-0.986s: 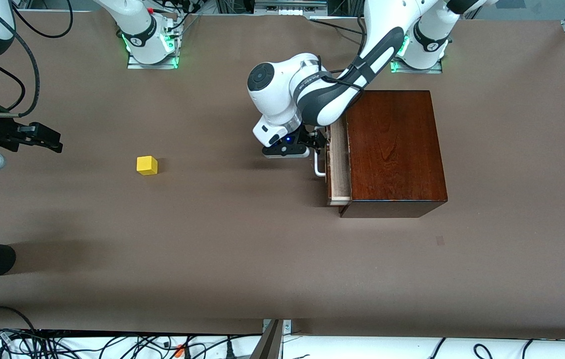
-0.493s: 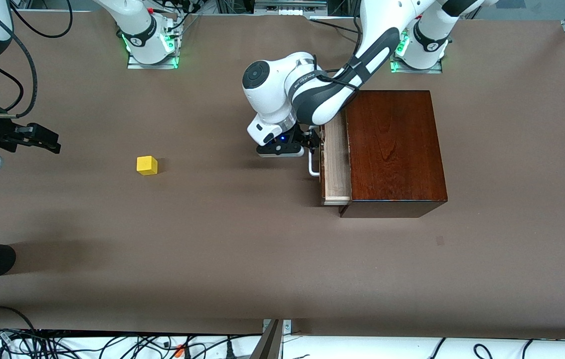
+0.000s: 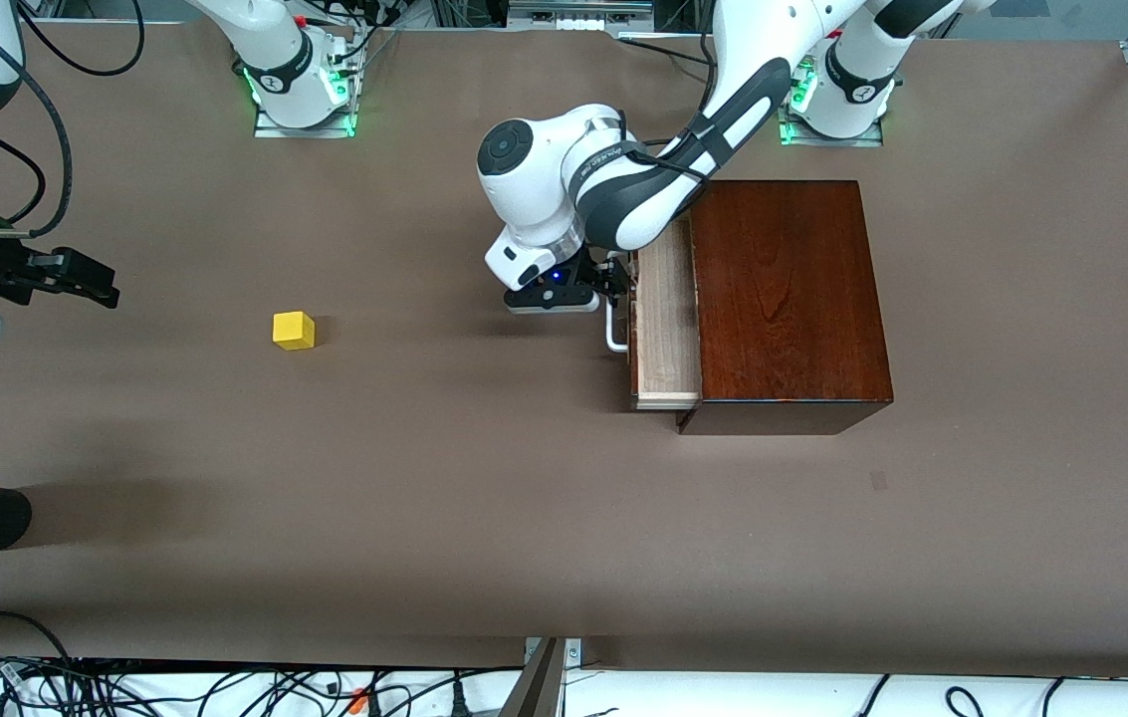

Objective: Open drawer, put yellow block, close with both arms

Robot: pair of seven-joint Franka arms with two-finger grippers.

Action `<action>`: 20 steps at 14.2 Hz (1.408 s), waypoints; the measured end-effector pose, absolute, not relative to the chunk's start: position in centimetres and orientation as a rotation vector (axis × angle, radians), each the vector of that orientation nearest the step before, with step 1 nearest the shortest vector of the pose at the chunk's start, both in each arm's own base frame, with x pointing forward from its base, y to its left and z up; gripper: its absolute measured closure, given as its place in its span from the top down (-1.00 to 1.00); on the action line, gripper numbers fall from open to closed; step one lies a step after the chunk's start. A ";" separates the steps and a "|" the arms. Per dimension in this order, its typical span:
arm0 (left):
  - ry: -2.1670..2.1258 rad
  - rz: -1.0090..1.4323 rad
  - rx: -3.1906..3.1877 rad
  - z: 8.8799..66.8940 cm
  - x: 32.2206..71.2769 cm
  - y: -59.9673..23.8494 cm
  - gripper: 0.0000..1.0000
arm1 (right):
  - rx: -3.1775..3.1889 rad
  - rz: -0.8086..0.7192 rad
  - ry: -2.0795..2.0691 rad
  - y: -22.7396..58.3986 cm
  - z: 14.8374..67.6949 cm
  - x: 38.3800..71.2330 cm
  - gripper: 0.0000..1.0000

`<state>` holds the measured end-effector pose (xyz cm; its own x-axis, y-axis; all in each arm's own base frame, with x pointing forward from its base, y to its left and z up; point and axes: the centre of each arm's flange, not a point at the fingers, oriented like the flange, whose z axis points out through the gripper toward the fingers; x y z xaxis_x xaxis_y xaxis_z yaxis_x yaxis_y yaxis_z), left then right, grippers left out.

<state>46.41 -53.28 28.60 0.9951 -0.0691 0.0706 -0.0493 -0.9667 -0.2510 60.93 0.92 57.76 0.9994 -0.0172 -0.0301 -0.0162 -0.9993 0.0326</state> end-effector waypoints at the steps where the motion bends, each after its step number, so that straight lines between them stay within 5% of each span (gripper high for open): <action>1: 0.081 -0.120 -2.899 28.7 46.4 -53.7 1.00 | 3.109 -0.047 -0.026 0.9 57.7 60.9 1.00; 20: 0.021 -0.137 -2.980 29.1 46.3 -56.2 1.00 | 3.128 -0.084 0.032 0.9 55.9 61.3 1.00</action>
<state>46.32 -56.23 29.06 0.9957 -0.0210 0.0900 -0.0066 -0.9874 -0.1582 61.27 0.87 55.86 0.9984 0.0202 -0.0535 0.0209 -0.9997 0.0119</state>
